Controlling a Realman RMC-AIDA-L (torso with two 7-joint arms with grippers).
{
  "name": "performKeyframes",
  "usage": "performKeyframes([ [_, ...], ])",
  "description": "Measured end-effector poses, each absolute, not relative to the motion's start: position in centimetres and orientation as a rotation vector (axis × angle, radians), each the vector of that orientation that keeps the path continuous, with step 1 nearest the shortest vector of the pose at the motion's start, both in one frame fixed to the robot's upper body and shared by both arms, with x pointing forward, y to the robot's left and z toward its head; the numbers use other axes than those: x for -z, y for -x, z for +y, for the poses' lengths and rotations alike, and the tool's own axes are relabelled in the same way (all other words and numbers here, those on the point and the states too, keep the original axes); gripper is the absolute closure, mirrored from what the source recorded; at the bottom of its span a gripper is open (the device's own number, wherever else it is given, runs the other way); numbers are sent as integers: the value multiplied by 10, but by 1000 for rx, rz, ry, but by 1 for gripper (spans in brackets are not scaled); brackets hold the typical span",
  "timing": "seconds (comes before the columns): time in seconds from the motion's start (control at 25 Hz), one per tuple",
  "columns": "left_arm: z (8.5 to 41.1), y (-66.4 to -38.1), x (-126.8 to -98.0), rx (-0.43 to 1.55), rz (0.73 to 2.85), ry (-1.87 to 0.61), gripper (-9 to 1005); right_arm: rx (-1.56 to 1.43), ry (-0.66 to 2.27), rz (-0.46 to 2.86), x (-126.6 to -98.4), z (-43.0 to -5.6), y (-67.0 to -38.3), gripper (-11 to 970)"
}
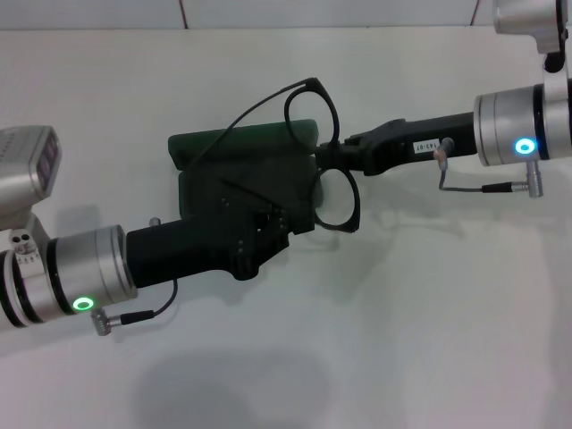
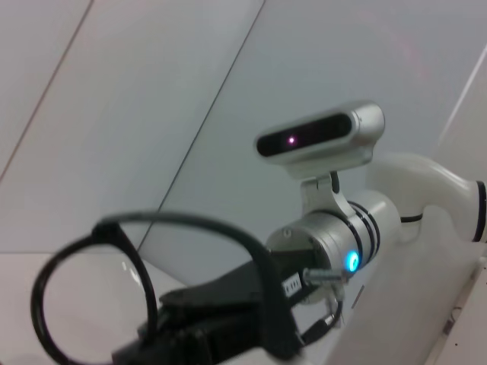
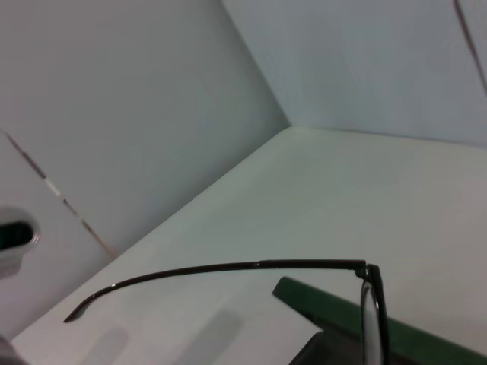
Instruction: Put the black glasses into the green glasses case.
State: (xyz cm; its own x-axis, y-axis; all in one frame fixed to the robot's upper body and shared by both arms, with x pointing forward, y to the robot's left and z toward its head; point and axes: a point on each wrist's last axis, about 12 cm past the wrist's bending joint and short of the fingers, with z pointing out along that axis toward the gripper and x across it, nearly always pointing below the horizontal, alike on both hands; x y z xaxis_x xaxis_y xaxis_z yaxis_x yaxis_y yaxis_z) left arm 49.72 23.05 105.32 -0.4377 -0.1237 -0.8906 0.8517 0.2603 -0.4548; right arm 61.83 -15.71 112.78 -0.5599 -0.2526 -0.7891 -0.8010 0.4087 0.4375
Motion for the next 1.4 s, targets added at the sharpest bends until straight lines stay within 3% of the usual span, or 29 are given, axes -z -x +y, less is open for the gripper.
performKeyframes([
  [0.52, 222, -511, -1064, 1337, 1570, -713, 996, -1188, 1060, 1928, -1130, -150, -603, 864],
  [1.4, 219, -517, -1067, 1327, 1561, -714, 996, -1252, 1076, 1839, -1134, -155, -595, 866],
])
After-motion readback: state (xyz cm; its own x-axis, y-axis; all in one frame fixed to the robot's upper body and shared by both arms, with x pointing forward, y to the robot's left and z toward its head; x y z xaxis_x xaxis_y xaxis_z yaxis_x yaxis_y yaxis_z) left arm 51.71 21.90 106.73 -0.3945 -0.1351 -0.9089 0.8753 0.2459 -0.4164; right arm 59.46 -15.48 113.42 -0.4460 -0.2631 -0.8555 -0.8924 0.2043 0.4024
